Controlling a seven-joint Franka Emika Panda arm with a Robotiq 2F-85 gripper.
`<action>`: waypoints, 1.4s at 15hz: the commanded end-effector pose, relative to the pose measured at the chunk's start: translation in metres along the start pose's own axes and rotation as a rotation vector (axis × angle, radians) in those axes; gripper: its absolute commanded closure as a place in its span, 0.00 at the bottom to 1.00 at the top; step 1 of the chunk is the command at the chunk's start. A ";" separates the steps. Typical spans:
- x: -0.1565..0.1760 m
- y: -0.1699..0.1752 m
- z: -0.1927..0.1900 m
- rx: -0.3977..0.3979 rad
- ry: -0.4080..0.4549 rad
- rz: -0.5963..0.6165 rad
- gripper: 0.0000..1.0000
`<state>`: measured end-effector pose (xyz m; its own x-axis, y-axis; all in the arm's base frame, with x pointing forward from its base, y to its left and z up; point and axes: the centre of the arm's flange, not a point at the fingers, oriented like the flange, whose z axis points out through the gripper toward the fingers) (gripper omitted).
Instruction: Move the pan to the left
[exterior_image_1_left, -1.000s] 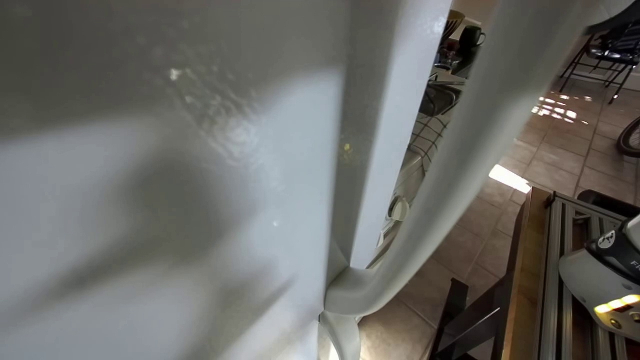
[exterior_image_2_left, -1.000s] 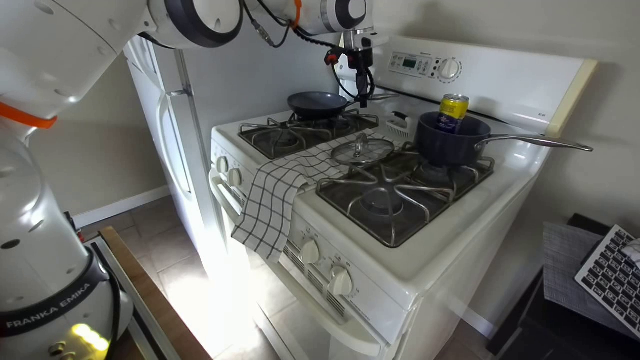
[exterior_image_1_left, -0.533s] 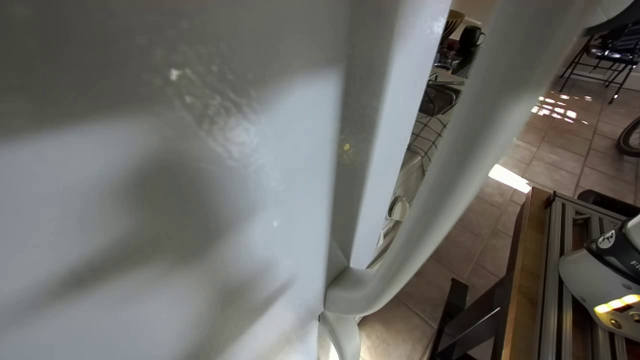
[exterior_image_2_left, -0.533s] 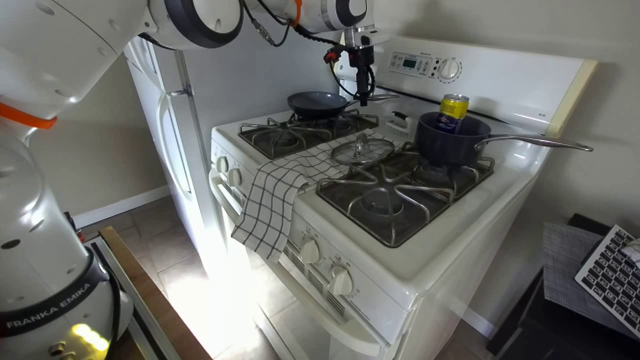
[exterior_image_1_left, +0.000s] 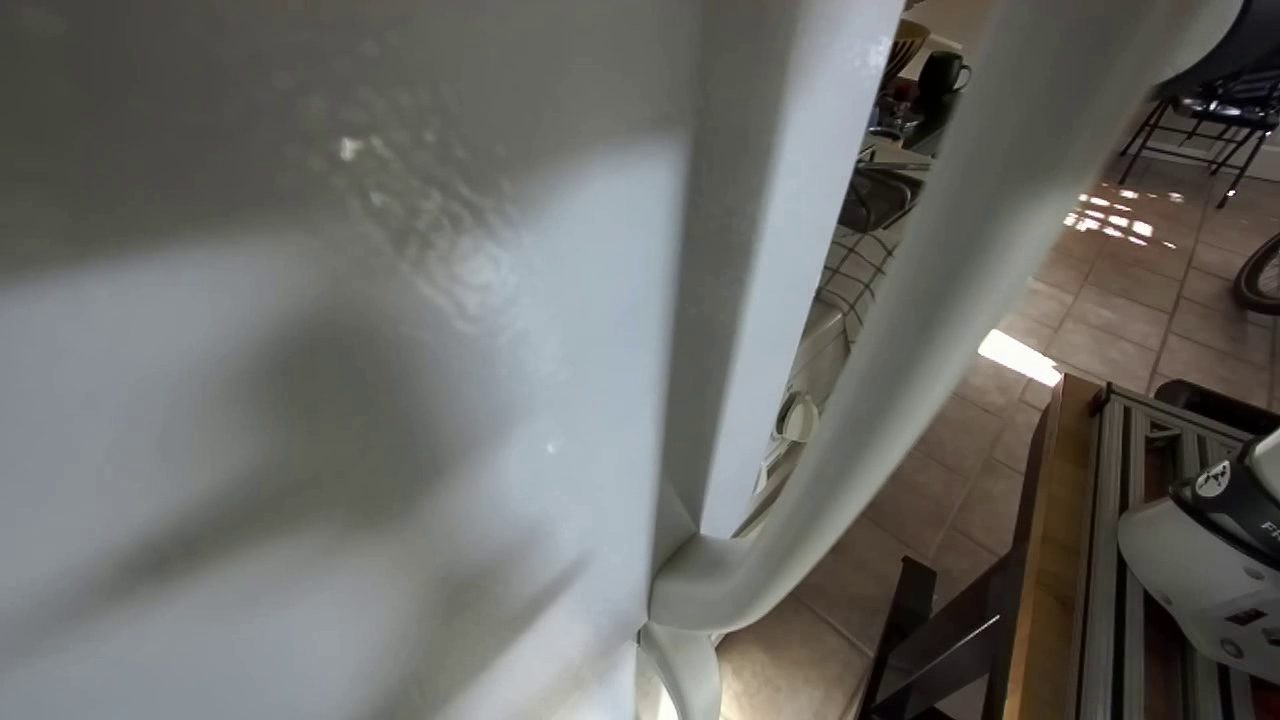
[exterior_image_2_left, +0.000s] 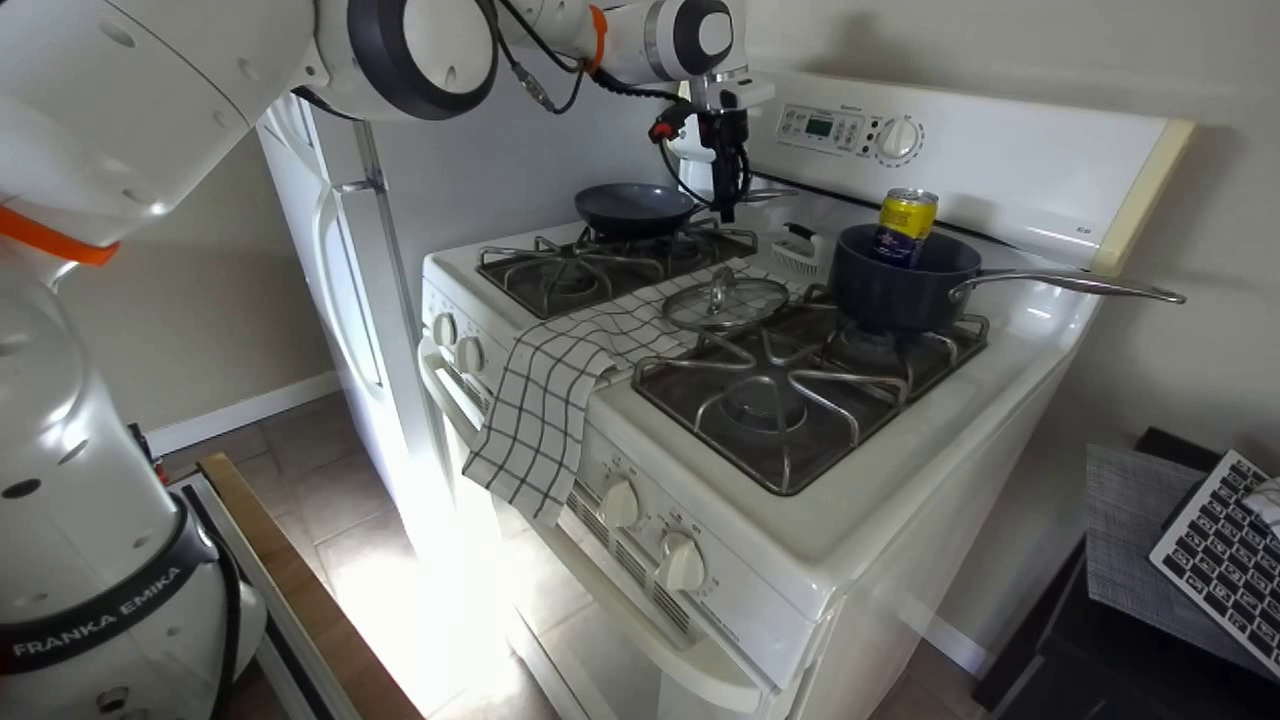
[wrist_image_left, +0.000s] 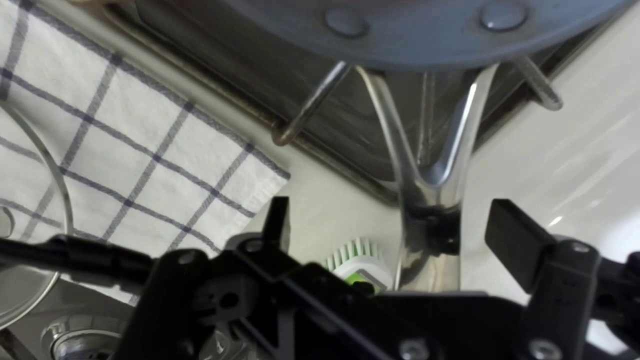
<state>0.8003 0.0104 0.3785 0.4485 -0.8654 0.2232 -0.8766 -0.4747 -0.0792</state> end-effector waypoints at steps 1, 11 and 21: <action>-0.011 -0.021 0.003 0.036 -0.043 0.018 0.00; -0.030 -0.024 0.001 0.027 -0.115 0.030 0.29; -0.032 -0.008 -0.013 -0.002 -0.142 0.022 0.81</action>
<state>0.7956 0.0451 0.3746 0.4662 -0.8772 0.1147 -0.8744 -0.4766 -0.0906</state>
